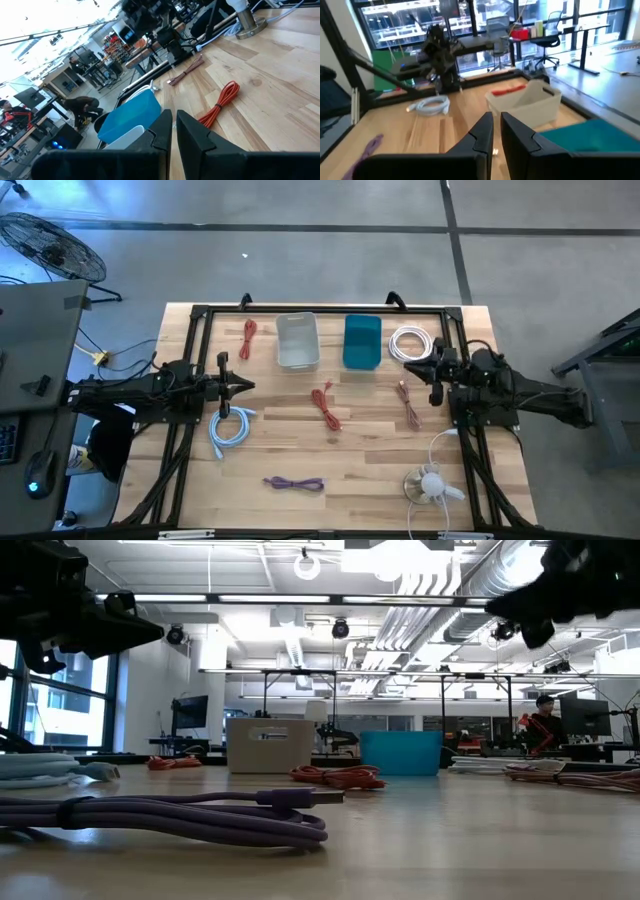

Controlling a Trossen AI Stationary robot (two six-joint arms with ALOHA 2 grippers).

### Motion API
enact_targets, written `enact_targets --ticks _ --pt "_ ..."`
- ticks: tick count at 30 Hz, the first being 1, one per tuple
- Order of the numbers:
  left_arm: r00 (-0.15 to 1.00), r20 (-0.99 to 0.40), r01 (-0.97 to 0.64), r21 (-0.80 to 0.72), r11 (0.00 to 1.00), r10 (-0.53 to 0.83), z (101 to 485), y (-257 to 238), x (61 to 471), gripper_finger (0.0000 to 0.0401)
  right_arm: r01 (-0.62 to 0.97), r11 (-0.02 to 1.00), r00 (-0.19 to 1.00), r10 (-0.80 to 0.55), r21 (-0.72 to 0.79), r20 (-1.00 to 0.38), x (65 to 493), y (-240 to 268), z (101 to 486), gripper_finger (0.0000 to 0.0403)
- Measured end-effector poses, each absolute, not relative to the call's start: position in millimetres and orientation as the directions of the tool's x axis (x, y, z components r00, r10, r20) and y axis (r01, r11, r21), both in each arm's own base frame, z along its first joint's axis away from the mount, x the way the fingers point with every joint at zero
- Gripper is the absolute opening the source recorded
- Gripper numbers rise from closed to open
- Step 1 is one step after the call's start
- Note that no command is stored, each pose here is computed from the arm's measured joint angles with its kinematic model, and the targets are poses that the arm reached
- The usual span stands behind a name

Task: Pick & Place USB Port
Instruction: Put the white HDMI cable into the gray bin

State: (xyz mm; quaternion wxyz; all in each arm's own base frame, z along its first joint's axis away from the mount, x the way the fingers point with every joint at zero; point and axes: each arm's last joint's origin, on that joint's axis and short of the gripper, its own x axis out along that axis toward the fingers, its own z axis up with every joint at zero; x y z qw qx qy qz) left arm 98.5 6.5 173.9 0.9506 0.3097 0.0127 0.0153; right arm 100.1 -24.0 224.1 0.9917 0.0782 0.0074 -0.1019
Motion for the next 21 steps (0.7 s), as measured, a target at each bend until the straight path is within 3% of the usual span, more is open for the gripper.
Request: enact_targets --ticks 7,11,21 --pt "0.999 -0.017 -0.020 0.589 0.808 0.037 174 7 98 0.0024 0.238 0.971 0.966 -0.232 0.040 -0.116 112 -28 278 0.0028" --pt "0.999 -0.017 -0.020 0.589 0.808 0.037 174 7 98 0.0024 0.353 0.935 0.916 -0.354 -0.042 -0.190 121 -34 307 0.0028" --pt "0.999 -0.018 -0.019 0.589 0.808 0.037 174 7 98 0.0024 0.616 0.746 0.632 -0.660 -0.253 -0.406 160 -63 362 0.0028"
